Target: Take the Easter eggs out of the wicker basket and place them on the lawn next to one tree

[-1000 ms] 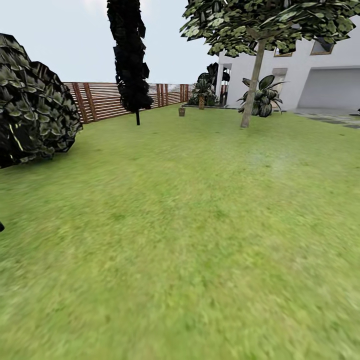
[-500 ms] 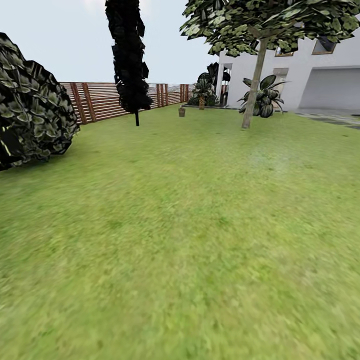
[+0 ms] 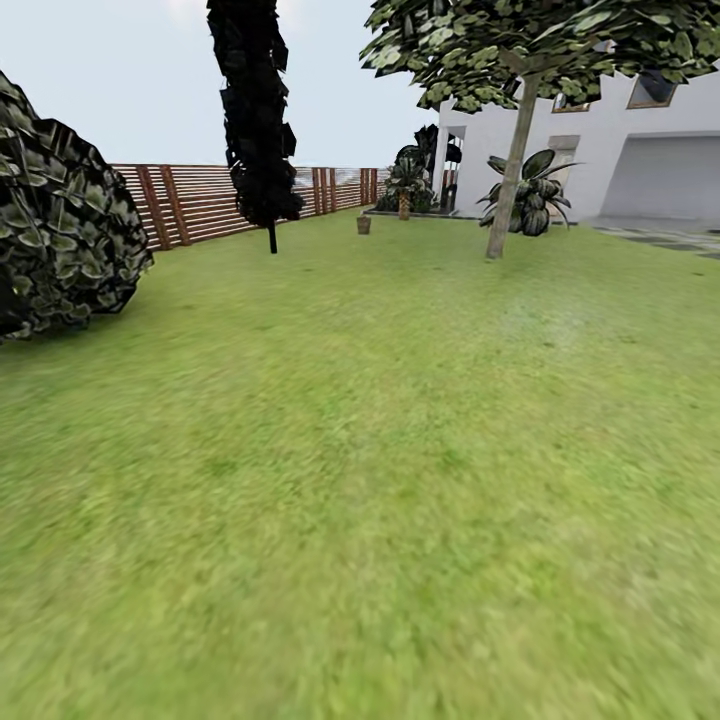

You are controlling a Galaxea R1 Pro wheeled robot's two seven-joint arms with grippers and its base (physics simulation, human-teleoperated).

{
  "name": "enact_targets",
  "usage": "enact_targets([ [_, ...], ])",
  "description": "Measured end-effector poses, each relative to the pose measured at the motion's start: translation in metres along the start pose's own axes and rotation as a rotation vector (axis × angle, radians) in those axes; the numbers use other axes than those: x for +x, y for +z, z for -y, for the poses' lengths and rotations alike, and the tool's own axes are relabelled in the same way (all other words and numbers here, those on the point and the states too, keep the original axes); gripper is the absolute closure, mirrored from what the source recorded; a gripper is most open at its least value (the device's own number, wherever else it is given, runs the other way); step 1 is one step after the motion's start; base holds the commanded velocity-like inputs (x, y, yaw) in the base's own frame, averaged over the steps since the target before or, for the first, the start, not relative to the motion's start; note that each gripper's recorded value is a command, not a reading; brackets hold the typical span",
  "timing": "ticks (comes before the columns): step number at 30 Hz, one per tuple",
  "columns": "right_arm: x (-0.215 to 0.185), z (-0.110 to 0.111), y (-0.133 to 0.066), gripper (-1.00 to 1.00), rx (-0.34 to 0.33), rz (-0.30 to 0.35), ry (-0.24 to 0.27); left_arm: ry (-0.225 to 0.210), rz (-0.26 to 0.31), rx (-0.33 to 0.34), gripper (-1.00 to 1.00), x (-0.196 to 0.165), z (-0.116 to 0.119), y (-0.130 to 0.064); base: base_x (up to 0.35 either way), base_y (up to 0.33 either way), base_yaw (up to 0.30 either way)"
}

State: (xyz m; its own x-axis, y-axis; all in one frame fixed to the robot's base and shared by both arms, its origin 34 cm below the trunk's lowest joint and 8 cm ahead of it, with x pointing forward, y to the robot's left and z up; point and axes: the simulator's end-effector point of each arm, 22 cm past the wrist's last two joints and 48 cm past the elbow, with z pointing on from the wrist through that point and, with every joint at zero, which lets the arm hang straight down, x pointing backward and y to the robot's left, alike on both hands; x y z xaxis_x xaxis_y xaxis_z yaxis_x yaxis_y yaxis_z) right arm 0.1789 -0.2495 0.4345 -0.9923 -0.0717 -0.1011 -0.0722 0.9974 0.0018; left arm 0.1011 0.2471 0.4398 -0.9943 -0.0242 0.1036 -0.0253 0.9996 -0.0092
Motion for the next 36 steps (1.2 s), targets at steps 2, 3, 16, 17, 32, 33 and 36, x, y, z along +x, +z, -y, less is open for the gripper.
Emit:
enact_targets([
  [2, 0.0, 0.0, 0.0, -1.0, 0.0, 0.0, 0.0, 0.0, 0.0, 0.0, -1.0, 0.0, 0.0, 0.0, 0.339, 0.0, 0.0],
  [3, 0.0, 0.0, 0.0, -1.0, 0.0, 0.0, 0.0, 0.0, 0.0, 0.0, -1.0, -0.0001, 0.0, 0.0, 0.339, 0.0, 0.0],
  [16, 0.0, 0.0, 0.0, -1.0, 0.0, 0.0, 0.0, 0.0, 0.0, 0.0, -1.0, 0.0, 0.0, 0.0, 0.339, 0.0, 0.0],
  [17, 0.0, 0.0, 0.0, -1.0, 0.0, 0.0, 0.0, 0.0, 0.0, 0.0, -1.0, 0.0, 0.0, 0.0, 0.339, 0.0, 0.0],
  [32, -0.0001, 0.0, 0.0, -1.0, 0.0, 0.0, -0.001, 0.0, 0.0, 0.0, -1.0, 0.0, 0.0, 0.0, 0.339, 0.0, 0.0],
  [33, -0.0002, 0.0, 0.0, -1.0, 0.0, 0.0, 0.0, 0.0, 0.0, 0.0, -1.0, 0.0, 0.0, 0.0, 0.339, 0.0, 0.0],
  [36, -0.0001, 0.0, 0.0, -1.0, 0.0, 0.0, -0.001, 0.0, 0.0, 0.0, -1.0, 0.0, 0.0, 0.0, 0.339, 0.0, 0.0],
])
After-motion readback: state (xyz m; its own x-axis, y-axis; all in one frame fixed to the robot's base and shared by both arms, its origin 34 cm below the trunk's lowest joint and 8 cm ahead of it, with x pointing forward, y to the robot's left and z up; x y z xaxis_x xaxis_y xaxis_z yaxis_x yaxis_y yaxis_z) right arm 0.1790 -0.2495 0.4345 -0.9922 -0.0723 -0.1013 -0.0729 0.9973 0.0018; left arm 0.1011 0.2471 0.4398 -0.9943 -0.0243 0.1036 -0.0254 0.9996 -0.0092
